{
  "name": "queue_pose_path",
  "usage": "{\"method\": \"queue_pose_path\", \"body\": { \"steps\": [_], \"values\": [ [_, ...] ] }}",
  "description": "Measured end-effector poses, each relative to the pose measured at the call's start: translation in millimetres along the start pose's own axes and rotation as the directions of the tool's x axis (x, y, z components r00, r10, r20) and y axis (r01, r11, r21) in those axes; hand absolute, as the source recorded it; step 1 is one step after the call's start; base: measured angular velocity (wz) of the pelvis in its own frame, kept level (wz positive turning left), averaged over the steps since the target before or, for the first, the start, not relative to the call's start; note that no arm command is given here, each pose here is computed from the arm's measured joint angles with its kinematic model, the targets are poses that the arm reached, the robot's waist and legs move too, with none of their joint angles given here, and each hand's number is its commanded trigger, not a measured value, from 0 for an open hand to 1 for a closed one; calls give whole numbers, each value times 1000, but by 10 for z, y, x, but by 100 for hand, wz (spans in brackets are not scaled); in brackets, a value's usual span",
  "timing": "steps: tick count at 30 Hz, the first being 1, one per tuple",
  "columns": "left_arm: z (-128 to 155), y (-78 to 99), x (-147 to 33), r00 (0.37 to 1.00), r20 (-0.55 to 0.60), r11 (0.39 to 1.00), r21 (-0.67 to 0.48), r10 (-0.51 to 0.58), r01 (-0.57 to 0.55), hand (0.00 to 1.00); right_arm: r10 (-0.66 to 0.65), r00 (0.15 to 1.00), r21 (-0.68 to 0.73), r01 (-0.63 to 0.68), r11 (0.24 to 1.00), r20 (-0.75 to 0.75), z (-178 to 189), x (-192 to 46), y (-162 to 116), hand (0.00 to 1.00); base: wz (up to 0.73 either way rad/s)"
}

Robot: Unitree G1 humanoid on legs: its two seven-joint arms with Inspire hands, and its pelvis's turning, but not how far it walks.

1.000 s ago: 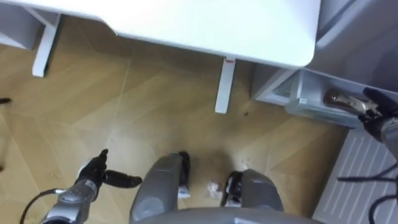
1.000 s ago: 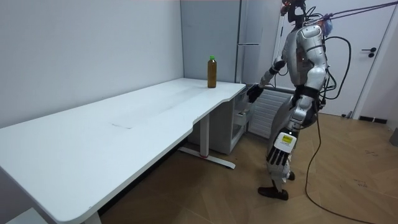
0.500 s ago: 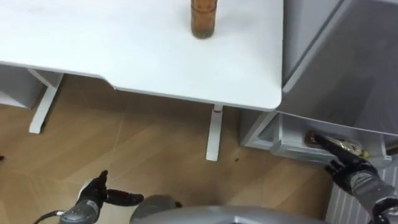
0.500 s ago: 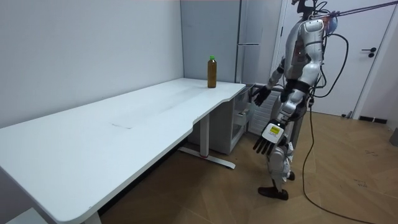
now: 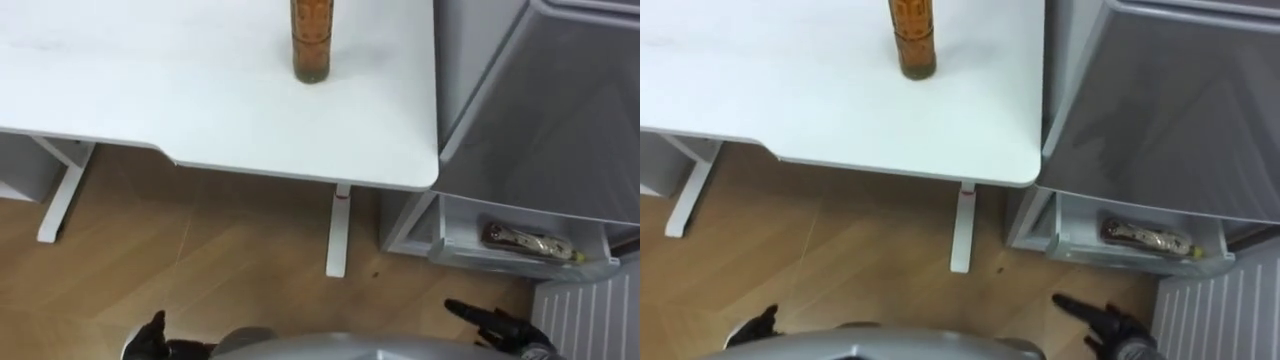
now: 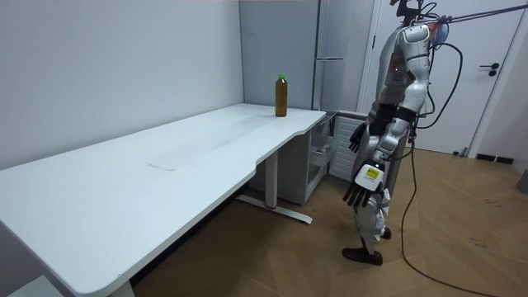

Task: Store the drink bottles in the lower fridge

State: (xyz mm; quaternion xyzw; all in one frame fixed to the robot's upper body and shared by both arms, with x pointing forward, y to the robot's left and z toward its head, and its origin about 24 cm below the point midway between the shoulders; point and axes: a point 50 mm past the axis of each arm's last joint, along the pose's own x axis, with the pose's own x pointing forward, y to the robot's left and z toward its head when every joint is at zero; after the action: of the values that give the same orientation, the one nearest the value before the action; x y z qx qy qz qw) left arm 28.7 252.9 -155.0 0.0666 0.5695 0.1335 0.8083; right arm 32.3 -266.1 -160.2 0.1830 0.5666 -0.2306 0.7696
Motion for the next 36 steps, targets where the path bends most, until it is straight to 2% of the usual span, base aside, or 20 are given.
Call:
{"method": "queue_pose_path", "body": {
  "steps": [6,14,24,29,31,36],
  "values": [
    [-108,-3,-10,999,-44,999,-23,28,-29,0,-19,996,-120,9,993,-86,-249,-10,14,0,-1],
    [-85,-60,-1,999,-45,999,-31,11,-13,0,-31,994,-142,16,990,-105,-274,-7,18,0,-2],
    [-38,-104,27,998,-56,995,-96,14,-19,0,-43,995,-214,23,977,-93,-209,11,55,0,-5],
    [7,-102,40,997,-54,988,-141,49,-56,0,-67,993,-206,46,977,-97,-223,10,39,0,-3],
    [-26,-83,33,995,-70,978,-192,74,-86,0,-76,992,-185,57,981,-101,-250,3,19,0,-9],
    [-104,-18,18,983,-119,930,-326,138,-170,0,-106,987,-52,100,994,-122,-378,-41,-92,0,0]
  ]
}}
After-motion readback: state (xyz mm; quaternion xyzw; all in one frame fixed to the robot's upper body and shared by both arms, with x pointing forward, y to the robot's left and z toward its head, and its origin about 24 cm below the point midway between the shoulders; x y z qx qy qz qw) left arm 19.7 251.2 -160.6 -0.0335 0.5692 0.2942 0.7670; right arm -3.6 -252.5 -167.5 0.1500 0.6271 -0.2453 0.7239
